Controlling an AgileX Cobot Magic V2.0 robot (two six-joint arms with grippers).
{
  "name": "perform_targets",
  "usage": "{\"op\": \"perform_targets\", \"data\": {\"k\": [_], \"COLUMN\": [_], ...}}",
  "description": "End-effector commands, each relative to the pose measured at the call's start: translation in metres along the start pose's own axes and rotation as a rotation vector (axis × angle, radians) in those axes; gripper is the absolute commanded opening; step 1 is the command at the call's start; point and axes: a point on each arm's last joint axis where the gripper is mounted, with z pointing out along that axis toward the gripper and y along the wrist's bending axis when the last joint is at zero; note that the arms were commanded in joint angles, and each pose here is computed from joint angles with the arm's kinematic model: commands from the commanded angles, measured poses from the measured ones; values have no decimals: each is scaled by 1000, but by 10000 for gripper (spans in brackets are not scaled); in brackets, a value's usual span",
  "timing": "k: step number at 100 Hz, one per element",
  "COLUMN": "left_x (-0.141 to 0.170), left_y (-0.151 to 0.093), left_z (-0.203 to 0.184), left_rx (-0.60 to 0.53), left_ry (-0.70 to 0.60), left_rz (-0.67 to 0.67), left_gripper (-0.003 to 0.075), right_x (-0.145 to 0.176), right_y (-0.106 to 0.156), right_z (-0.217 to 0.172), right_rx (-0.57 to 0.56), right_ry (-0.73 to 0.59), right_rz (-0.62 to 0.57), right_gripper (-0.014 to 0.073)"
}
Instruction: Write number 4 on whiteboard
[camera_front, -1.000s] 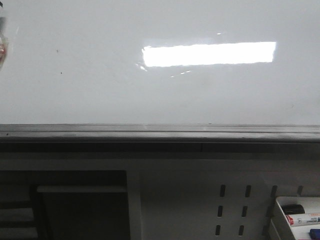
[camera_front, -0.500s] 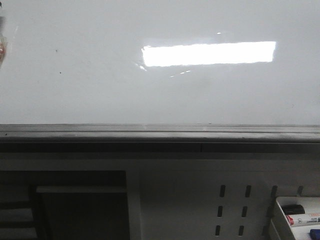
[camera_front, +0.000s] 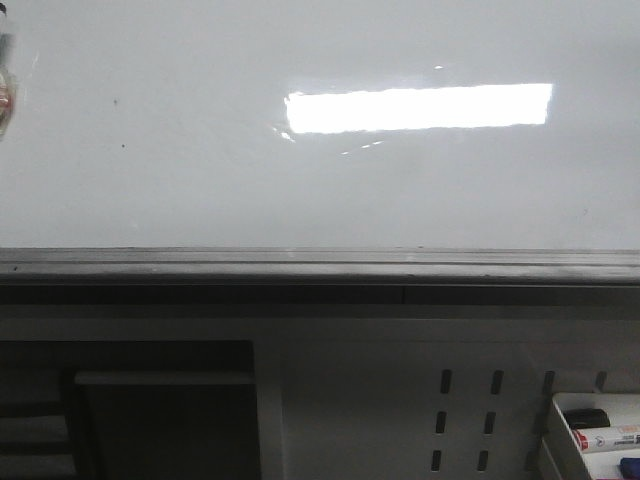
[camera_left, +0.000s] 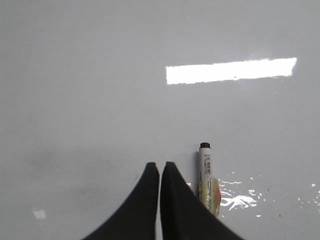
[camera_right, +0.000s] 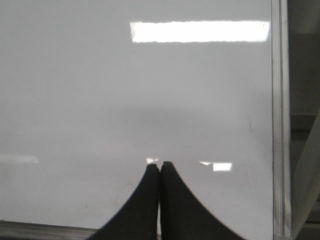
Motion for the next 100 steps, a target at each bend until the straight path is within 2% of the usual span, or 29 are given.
{"op": "perform_targets", "data": {"k": [1, 52, 58, 64, 71, 79, 83, 88, 93, 100], "left_x": [-13, -6, -6, -6, -6, -6, -7, -7, -7, -7], "left_y": [1, 1, 1, 1, 2, 2, 2, 2, 2, 2], "left_z": [8, 23, 23, 23, 23, 23, 23, 23, 23, 23], "left_rx": [-2, -4, -4, -4, -5, -9, -9, -8, -7, -7], "left_ry": [-40, 26, 26, 26, 26, 27, 25, 19, 16, 16], "left_rz": [-19, -22, -22, -22, -18, -9, -9, -13, -16, -16], "left_gripper": [-20, -20, -19, 2, 106, 314, 417, 503, 544, 545], "right_x": [-15, -13, -13, -12, -12, -12, -12, -13, -12, -12], "right_y": [-1, -1, -1, -1, -1, -1, -1, -1, -1, -1], "right_z": [4, 10, 10, 10, 10, 10, 10, 10, 10, 10], "right_rx": [12, 10, 8, 7, 7, 7, 7, 7, 6, 6], "right_ry": [-54, -22, -14, -12, -12, -12, -12, -14, -12, -12], "right_rz": [-17, -15, -13, 3, 18, 18, 18, 18, 18, 18], "right_gripper": [-58, -57, -41, 18, 148, 349, 422, 495, 529, 531]}}
